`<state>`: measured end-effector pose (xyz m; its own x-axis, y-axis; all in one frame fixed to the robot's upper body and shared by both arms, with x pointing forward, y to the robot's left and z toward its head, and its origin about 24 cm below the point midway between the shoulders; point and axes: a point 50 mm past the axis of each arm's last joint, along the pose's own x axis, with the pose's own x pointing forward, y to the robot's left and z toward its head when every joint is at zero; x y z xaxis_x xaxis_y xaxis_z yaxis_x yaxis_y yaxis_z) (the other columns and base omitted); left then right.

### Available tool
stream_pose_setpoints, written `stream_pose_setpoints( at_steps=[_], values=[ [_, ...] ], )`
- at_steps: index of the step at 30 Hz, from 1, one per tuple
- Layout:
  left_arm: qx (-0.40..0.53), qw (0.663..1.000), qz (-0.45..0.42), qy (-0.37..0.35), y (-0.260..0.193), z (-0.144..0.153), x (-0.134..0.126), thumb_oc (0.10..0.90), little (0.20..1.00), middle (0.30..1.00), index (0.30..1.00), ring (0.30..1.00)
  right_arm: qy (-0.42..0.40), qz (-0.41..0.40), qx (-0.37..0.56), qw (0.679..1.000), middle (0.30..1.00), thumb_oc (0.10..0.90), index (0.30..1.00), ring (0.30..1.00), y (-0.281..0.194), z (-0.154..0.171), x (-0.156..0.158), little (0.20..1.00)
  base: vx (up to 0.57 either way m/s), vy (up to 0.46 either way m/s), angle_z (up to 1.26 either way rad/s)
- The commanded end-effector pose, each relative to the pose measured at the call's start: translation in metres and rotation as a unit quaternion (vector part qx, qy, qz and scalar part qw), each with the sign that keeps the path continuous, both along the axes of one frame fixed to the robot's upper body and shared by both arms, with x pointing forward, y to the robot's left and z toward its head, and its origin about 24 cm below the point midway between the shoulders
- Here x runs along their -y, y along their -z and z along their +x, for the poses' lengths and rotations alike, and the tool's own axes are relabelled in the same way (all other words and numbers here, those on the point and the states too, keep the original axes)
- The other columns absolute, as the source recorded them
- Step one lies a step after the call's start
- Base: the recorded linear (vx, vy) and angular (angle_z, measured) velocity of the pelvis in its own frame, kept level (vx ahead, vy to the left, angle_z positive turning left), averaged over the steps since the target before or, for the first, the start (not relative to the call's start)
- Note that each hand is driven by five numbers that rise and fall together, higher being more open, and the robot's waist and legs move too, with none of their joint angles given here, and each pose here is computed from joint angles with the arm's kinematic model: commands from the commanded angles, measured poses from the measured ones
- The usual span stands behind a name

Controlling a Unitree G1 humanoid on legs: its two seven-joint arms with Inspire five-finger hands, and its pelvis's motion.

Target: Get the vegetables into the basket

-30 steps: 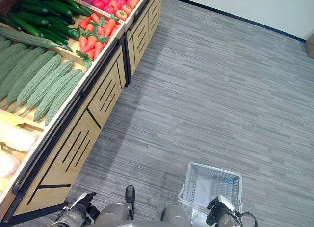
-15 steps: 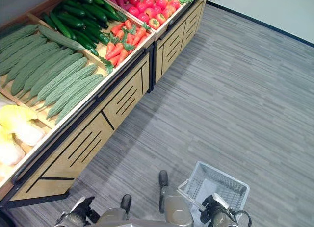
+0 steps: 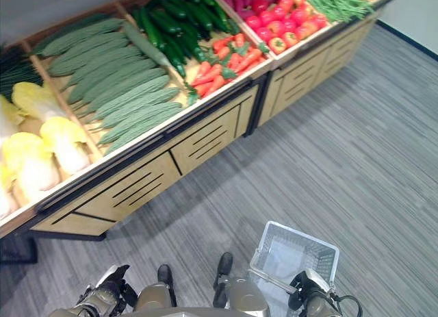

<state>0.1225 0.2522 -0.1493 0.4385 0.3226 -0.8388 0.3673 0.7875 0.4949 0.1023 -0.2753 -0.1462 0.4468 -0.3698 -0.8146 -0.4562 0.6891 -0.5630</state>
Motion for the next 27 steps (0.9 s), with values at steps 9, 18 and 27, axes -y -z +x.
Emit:
stream_pose_setpoints(
  at_steps=[9, 18, 27],
  values=[
    [0.029, 0.999, -0.009, 0.016, -0.005, 0.016, 0.002, 0.900, 1.000, 1.000, 1.000, 1.000, 0.072, -0.009, -0.024, 0.997, 0.300, 0.400, 0.300, 0.300, 0.000, -0.027, 0.017, 0.300, 0.09, 0.237, 0.15],
    [0.026, 1.000, -0.003, -0.005, -0.006, 0.009, -0.009, 0.900, 1.000, 1.000, 1.000, 1.000, 0.047, 0.012, -0.030, 0.998, 0.300, 0.400, 0.300, 0.300, 0.005, -0.020, 0.002, 0.300, 0.03, 0.219, 0.04],
    [0.030, 0.999, 0.001, -0.013, -0.009, 0.013, -0.013, 0.900, 1.000, 1.000, 1.000, 1.000, 0.042, 0.028, -0.026, 0.998, 0.300, 0.400, 0.300, 0.300, 0.007, -0.015, -0.007, 0.300, 0.10, -0.001, 0.48]
  ],
)
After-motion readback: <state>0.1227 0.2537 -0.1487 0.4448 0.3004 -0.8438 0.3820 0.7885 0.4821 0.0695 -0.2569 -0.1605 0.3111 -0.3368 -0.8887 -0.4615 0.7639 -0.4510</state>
